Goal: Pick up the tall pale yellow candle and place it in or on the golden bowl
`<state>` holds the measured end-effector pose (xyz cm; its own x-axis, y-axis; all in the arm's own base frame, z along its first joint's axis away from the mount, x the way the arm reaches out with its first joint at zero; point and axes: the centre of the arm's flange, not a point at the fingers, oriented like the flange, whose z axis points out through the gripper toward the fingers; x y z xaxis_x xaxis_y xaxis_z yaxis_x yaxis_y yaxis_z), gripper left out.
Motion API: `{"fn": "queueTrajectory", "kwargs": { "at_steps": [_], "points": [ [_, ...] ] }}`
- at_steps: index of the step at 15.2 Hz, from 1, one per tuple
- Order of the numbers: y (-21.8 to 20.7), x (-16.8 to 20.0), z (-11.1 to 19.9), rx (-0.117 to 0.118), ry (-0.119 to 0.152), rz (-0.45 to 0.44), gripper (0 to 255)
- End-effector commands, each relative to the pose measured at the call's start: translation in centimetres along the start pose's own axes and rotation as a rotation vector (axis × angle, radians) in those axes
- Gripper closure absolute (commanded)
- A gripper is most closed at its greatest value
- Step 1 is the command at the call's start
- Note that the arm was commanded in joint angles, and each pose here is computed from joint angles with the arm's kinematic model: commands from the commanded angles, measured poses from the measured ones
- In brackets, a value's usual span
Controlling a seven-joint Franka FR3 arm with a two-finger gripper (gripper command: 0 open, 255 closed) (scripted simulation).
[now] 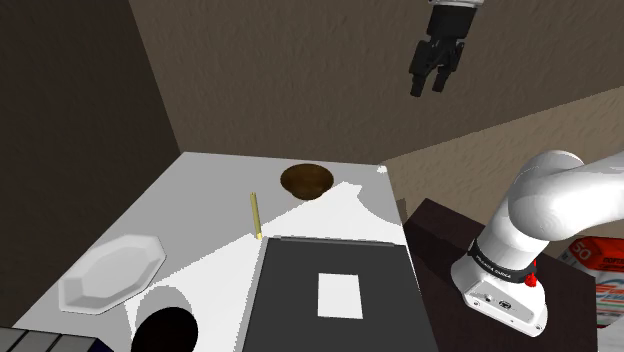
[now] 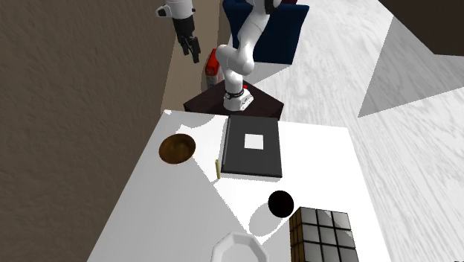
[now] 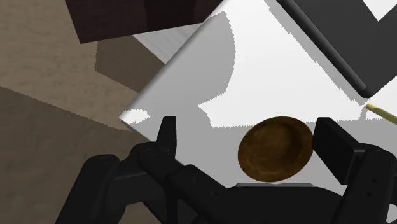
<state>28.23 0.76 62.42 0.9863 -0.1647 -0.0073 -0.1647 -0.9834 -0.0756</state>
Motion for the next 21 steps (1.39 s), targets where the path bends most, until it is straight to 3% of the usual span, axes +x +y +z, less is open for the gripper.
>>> {"fn": "queueTrajectory", "kwargs": {
  "at_steps": [1, 21],
  "points": [
    [0.0, 0.0, 0.0, 0.000, 0.000, 0.000, 0],
    [-23.0, 9.0, 11.5, -0.043, -0.047, -0.010, 0]
  ]
}}
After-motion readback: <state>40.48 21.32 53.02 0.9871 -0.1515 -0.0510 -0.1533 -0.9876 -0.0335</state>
